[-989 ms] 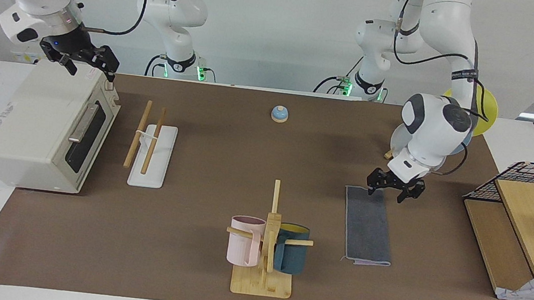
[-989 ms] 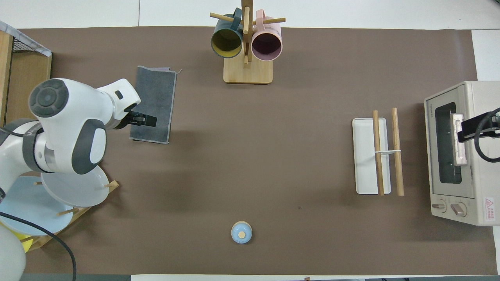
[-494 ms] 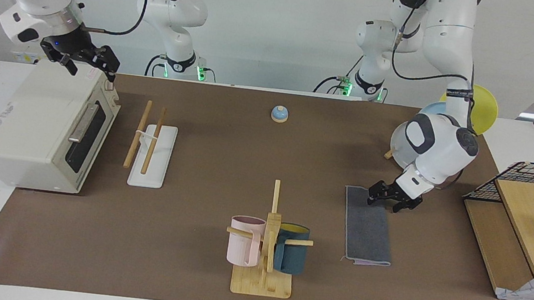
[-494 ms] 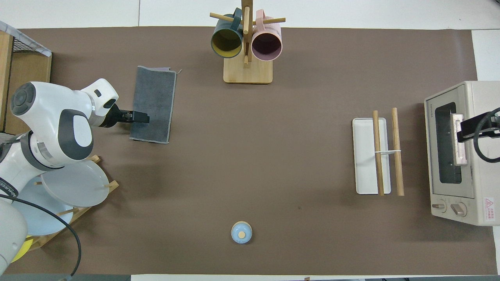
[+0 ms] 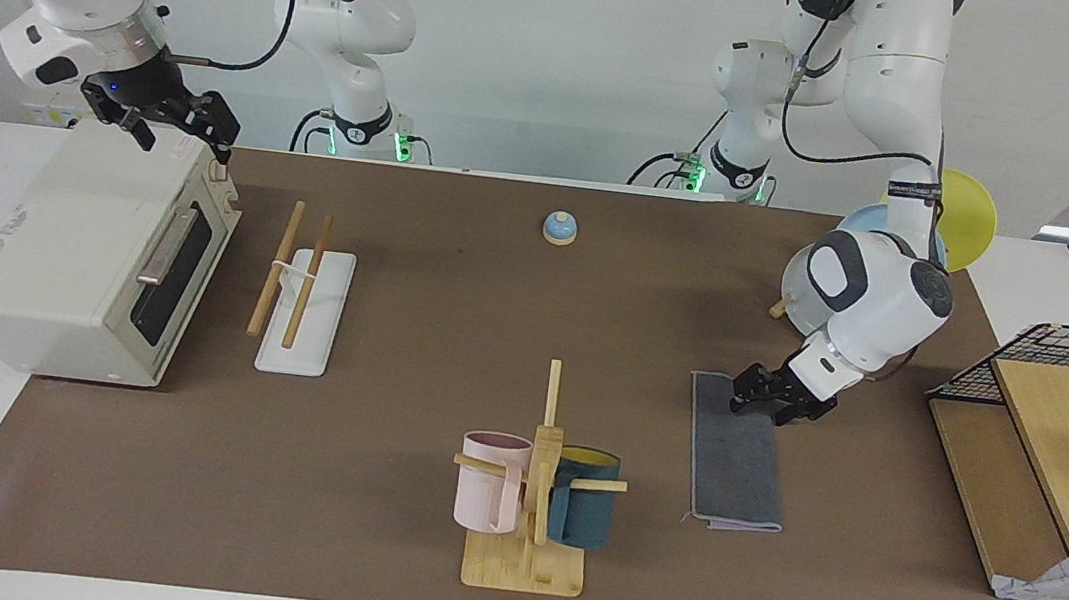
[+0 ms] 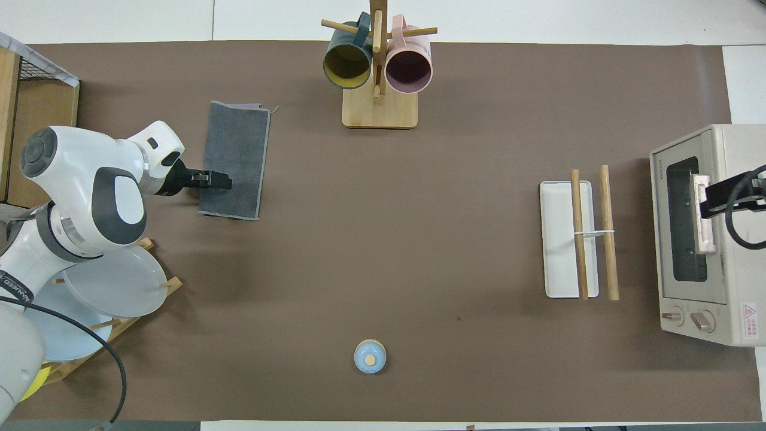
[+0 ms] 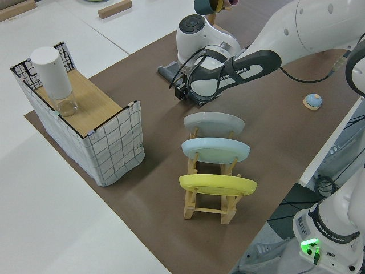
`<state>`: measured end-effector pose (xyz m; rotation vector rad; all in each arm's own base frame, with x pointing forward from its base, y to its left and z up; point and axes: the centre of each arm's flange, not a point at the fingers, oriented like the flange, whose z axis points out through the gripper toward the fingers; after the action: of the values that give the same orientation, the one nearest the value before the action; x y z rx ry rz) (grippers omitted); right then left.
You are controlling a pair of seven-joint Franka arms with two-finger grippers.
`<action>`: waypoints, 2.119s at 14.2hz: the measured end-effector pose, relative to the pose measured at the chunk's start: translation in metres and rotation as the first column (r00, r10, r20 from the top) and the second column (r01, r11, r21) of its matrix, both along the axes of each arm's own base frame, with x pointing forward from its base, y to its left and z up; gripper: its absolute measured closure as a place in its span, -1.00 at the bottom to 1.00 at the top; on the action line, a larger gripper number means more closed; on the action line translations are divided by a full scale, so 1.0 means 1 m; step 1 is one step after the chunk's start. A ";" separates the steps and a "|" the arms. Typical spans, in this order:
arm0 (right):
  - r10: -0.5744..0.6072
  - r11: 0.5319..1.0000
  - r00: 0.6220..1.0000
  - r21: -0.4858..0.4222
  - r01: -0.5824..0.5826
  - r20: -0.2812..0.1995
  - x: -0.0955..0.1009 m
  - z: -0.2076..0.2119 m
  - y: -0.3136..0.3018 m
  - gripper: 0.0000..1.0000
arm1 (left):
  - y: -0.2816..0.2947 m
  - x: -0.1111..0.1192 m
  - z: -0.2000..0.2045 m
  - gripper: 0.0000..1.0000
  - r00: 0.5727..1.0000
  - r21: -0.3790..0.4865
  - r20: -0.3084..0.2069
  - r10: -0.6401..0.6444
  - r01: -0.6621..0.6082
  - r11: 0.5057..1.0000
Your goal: Fold towel and hang on rack
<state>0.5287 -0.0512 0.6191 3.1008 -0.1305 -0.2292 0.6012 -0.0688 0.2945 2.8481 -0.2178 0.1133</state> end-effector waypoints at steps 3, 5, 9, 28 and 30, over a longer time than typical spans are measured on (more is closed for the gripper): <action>0.000 1.000 1.000 0.000 0.000 0.000 0.000 0.000 0.000 -1.00 | 0.000 -0.001 -0.001 -0.13 1.000 0.000 -0.005 -0.004 0.004 1.000; 0.000 1.000 1.000 0.000 0.000 0.000 0.000 0.000 0.000 -1.00 | 0.000 -0.001 -0.002 -0.03 1.000 0.000 -0.007 -0.008 0.008 1.000; 0.000 1.000 1.000 0.000 0.000 0.000 0.000 0.000 0.000 -1.00 | 0.000 -0.003 -0.004 0.18 1.000 -0.001 -0.013 -0.016 0.016 1.000; 0.006 1.000 1.000 0.001 -0.006 0.000 0.000 0.000 0.003 -1.00 | -0.132 -0.012 0.202 0.91 0.712 0.011 -0.274 0.647 -0.670 0.742; 0.021 1.000 1.000 0.023 -0.021 -0.001 0.001 -0.002 0.013 -1.00 | -0.163 -0.031 0.231 0.91 0.598 0.021 -0.311 0.739 -0.773 0.634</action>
<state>0.5297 -0.0382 0.6170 3.1236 -0.0958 -0.2331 0.5699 -0.2322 0.5259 2.5730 1.0578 -0.1295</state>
